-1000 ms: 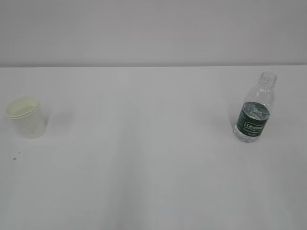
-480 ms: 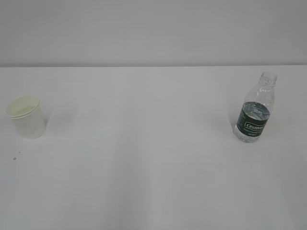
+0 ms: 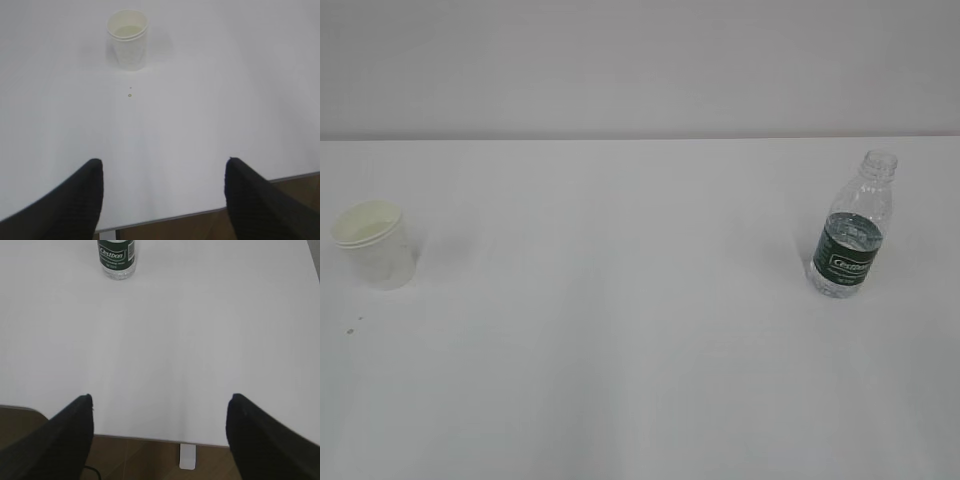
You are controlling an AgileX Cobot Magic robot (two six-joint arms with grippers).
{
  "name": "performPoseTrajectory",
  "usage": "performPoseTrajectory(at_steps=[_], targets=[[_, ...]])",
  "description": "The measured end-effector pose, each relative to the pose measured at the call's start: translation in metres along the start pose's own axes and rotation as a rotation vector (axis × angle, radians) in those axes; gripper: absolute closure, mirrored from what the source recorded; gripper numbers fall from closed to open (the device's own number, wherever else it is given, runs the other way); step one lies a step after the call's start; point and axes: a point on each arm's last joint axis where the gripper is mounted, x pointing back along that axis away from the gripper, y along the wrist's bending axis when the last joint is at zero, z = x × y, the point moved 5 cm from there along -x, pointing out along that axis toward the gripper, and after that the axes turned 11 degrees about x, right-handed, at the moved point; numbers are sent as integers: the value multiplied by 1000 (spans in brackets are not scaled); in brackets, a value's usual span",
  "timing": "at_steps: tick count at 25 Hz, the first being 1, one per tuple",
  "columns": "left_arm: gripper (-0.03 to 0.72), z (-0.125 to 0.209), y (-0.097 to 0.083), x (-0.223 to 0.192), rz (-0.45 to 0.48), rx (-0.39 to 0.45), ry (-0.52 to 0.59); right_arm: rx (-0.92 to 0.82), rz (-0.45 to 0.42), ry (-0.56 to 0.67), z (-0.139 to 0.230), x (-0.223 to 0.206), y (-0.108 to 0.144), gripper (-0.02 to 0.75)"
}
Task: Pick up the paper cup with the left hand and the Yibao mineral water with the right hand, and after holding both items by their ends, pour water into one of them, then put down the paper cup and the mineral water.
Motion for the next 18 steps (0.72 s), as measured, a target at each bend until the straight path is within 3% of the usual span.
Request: performPoseTrajectory(at_steps=[18], targets=[[146,0,1,0,-4,-2,0,-39,29,5,1,0,-4,144]])
